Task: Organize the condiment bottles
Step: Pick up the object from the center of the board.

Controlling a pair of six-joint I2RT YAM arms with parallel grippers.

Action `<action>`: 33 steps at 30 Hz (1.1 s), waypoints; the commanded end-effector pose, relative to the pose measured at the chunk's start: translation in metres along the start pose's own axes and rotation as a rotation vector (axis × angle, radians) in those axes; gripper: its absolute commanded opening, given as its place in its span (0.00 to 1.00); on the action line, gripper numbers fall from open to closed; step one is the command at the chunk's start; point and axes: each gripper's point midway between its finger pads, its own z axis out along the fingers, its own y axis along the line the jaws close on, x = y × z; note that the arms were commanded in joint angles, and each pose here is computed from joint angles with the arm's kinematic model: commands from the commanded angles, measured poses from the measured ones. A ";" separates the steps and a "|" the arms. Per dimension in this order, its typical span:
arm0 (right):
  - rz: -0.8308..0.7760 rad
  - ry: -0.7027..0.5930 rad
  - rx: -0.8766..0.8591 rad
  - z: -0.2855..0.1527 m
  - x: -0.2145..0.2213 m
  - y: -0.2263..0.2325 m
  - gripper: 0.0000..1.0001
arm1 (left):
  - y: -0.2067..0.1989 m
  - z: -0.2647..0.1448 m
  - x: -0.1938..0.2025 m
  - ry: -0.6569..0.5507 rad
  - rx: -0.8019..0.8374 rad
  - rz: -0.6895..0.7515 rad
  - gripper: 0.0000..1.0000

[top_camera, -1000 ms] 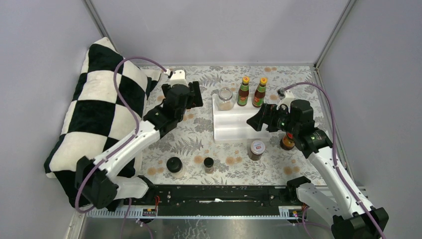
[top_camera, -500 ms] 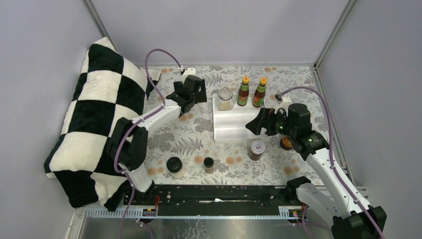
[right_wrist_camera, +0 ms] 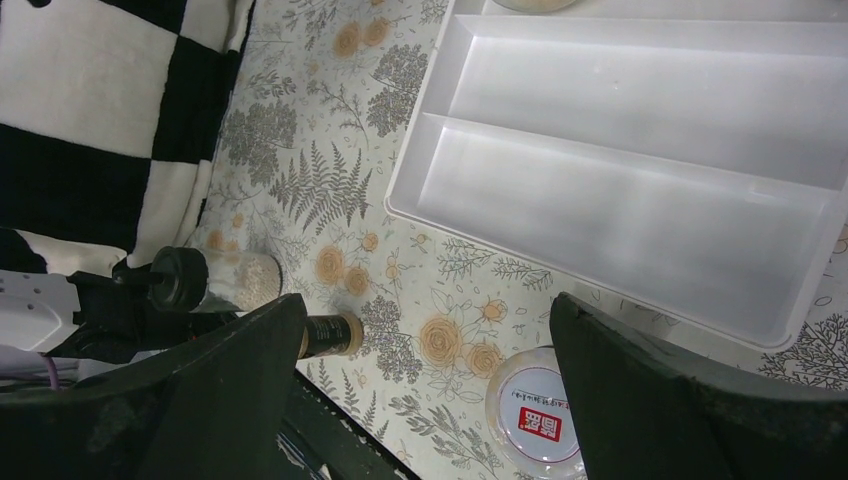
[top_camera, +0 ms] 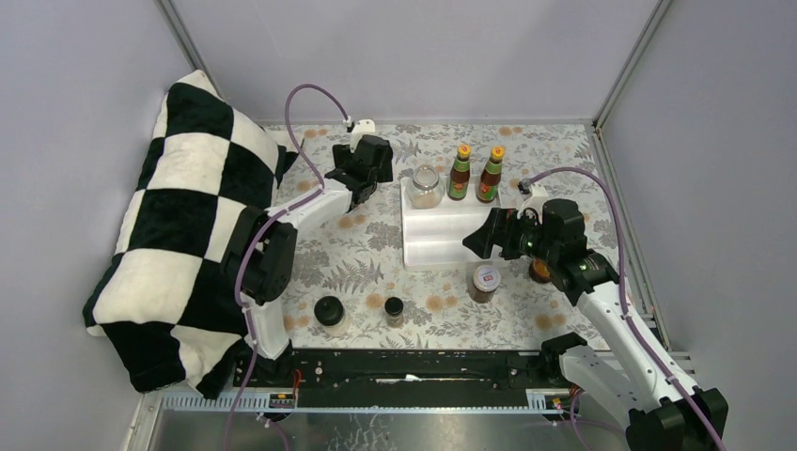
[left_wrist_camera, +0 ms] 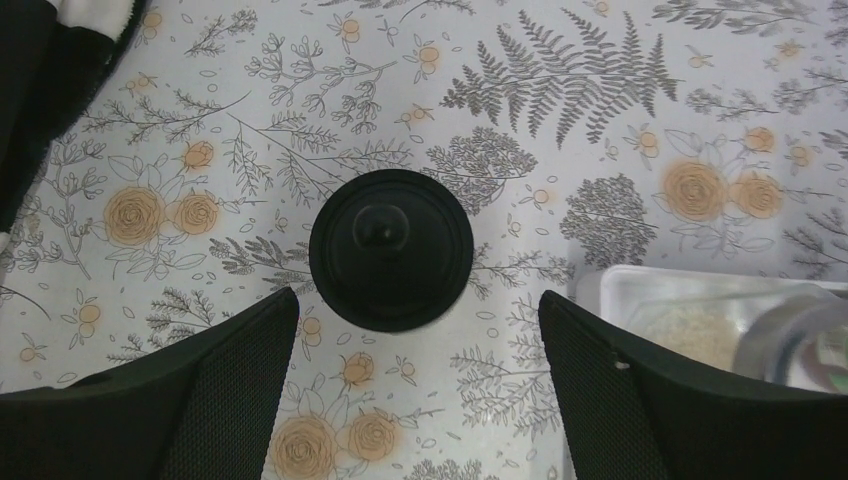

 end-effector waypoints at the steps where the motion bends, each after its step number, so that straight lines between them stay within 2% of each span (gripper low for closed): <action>1: -0.027 -0.028 -0.038 -0.001 -0.005 0.007 1.00 | 0.006 0.022 -0.017 -0.066 -0.032 -0.040 0.93; 16: -0.019 -0.007 -0.031 0.005 0.004 0.000 1.00 | 0.009 0.057 -0.019 -0.057 -0.023 -0.063 0.92; 22: -0.016 -0.008 -0.028 0.005 0.005 -0.001 1.00 | 0.008 0.057 -0.014 -0.033 -0.014 -0.062 0.85; 33: -0.016 -0.008 -0.033 0.004 0.007 -0.001 1.00 | 0.016 0.052 0.007 0.017 -0.035 -0.067 0.86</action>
